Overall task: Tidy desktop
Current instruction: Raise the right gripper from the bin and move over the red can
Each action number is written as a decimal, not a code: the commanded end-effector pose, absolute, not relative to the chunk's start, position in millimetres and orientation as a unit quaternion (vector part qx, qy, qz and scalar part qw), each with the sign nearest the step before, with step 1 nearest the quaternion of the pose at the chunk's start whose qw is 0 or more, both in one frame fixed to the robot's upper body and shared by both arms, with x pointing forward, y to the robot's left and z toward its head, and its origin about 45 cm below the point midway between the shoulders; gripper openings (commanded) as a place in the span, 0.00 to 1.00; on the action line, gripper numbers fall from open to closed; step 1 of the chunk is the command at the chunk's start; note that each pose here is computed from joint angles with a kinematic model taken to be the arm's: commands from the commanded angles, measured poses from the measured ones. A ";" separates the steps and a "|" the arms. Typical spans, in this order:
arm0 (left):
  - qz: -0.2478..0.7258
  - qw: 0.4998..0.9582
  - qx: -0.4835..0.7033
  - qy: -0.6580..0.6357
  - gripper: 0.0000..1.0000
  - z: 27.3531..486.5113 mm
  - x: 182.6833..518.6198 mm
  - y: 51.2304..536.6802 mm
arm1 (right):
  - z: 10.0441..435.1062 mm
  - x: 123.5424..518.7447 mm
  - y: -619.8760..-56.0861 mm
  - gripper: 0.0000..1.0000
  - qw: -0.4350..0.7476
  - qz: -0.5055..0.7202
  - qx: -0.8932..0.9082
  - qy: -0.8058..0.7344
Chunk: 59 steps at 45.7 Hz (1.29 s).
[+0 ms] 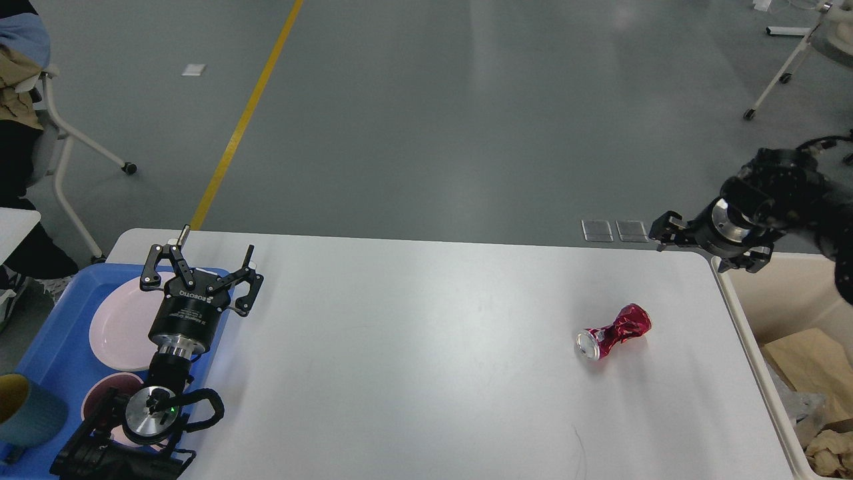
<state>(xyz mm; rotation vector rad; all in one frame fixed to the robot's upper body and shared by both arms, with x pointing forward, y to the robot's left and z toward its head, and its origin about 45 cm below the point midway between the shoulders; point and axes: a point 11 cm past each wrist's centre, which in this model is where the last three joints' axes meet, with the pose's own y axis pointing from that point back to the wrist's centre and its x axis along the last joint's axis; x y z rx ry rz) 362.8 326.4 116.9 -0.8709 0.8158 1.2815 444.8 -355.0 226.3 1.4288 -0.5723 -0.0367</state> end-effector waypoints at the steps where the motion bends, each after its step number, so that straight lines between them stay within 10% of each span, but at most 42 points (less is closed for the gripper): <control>1: 0.562 0.641 -0.382 0.358 0.96 116.9 362.8 326.4 | 266.4 432.8 -317.9 1.00 0.723 0.006 0.654 -0.221; 31: 0.562 0.641 -0.382 0.358 0.96 116.9 362.8 326.4 | 383.8 331.4 -241.8 0.94 0.708 0.037 0.691 -0.141; 59: 0.562 0.641 -0.382 0.358 0.96 116.9 362.8 326.4 | 218.5 380.4 -310.7 0.95 0.630 -0.179 0.690 -0.308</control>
